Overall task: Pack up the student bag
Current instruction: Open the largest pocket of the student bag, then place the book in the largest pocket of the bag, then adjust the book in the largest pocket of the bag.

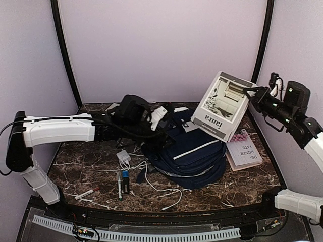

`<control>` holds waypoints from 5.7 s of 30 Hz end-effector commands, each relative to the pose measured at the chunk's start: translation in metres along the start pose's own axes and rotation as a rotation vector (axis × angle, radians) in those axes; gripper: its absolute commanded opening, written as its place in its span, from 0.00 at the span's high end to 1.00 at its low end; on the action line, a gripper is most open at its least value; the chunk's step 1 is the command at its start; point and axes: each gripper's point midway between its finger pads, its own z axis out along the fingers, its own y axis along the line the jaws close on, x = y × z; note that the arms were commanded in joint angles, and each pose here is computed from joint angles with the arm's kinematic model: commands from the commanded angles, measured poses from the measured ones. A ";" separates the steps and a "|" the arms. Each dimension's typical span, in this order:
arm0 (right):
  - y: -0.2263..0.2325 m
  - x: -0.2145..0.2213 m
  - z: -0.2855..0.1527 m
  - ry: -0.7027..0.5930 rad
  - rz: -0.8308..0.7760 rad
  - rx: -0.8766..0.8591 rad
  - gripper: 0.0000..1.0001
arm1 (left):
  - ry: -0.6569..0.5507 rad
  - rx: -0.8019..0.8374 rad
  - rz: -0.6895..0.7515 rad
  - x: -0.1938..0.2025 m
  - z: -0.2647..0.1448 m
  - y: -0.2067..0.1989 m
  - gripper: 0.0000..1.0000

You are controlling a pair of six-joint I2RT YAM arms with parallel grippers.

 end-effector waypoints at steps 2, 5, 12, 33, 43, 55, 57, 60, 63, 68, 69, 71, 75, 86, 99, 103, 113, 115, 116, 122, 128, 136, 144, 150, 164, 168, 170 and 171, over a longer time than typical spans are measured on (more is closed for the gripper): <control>-0.065 -0.015 -0.050 -0.117 -0.097 0.337 0.91 | 0.192 0.150 0.344 0.022 0.065 -0.074 0.31; -0.077 -0.012 -0.059 -0.111 -0.120 0.398 0.91 | 0.269 0.208 0.415 0.039 0.101 -0.110 0.31; -0.085 -0.002 -0.063 -0.093 -0.142 0.410 0.91 | 0.362 -0.003 0.487 0.065 0.155 -0.090 0.57; -0.096 -0.005 -0.078 -0.117 -0.186 0.484 0.92 | 0.210 -0.007 0.436 0.011 0.167 -0.110 0.45; -0.101 0.001 -0.075 -0.093 -0.188 0.492 0.92 | 0.231 -0.087 0.439 0.023 0.194 -0.096 0.59; -0.096 -0.007 -0.081 -0.116 -0.190 0.502 0.93 | 0.402 -0.132 0.485 0.068 0.190 -0.077 1.00; -0.089 -0.008 -0.083 -0.115 -0.183 0.483 0.93 | 0.357 -0.183 0.483 0.046 0.183 -0.070 1.00; -0.075 -0.008 -0.086 -0.099 -0.171 0.428 0.94 | 0.223 -0.283 0.419 -0.015 0.157 -0.045 1.00; -0.060 -0.002 -0.086 -0.065 -0.143 0.352 0.95 | 0.056 -0.418 0.367 -0.084 0.115 -0.013 1.00; -0.032 0.031 -0.062 0.018 0.074 0.065 1.00 | -0.114 -0.493 0.336 -0.146 0.069 0.004 1.00; -0.027 0.038 -0.057 0.027 0.143 -0.010 1.00 | -0.133 -0.492 0.328 -0.152 0.063 0.003 1.00; -0.023 0.049 -0.053 0.011 0.257 -0.109 1.00 | -0.174 -0.490 0.320 -0.164 0.052 0.002 1.00; -0.025 0.052 -0.059 -0.060 0.327 -0.130 1.00 | -0.219 -0.530 0.322 -0.183 0.035 0.013 1.00; -0.090 0.077 -0.013 -0.060 0.344 0.088 1.00 | -0.408 -0.488 0.241 -0.246 -0.028 0.001 1.00; -0.088 0.069 -0.037 -0.008 0.168 0.225 1.00 | -0.467 -0.809 0.415 -0.279 -0.070 0.035 1.00; -0.089 0.079 -0.037 0.032 0.191 0.217 1.00 | -0.457 -0.818 0.425 -0.277 -0.062 0.037 1.00; -0.119 0.064 0.011 -0.214 0.424 0.190 1.00 | -0.498 -0.383 0.192 -0.258 -0.044 -0.026 1.00; -0.125 0.060 0.017 -0.283 0.446 0.219 1.00 | -0.511 -0.285 0.166 -0.258 -0.045 -0.047 1.00; -0.126 0.055 0.019 -0.322 0.456 0.225 1.00 | -0.518 -0.244 0.159 -0.259 -0.046 -0.056 1.00; -0.110 0.050 0.039 -0.466 0.507 0.214 1.00 | -0.568 -0.105 0.127 -0.267 -0.049 -0.087 1.00; -0.078 0.143 0.084 -0.144 0.401 0.202 0.53 | -0.552 -0.199 0.131 -0.265 -0.042 -0.062 1.00; -0.104 0.248 0.019 0.457 0.047 0.376 0.02 | -0.514 -0.267 0.157 -0.246 -0.039 -0.036 1.00; -0.098 0.217 -0.043 0.676 -0.190 0.442 0.00 | -0.501 -0.272 0.172 -0.239 -0.033 -0.034 1.00; -0.119 0.148 0.007 0.533 -0.143 0.384 0.09 | -0.503 -0.266 0.166 -0.235 -0.035 -0.034 1.00; -0.134 0.154 0.091 0.632 0.088 0.113 0.37 | -0.490 -0.249 0.166 -0.226 -0.032 -0.035 1.00; -0.134 0.153 0.087 0.622 0.075 0.118 0.44 | -0.488 -0.256 0.173 -0.226 -0.031 -0.034 1.00; -0.128 0.148 0.082 0.618 0.061 0.120 0.46 | -0.489 -0.258 0.177 -0.226 -0.032 -0.034 1.00; -0.126 0.143 0.079 0.610 0.047 0.133 0.46 | -0.490 -0.260 0.179 -0.226 -0.032 -0.034 1.00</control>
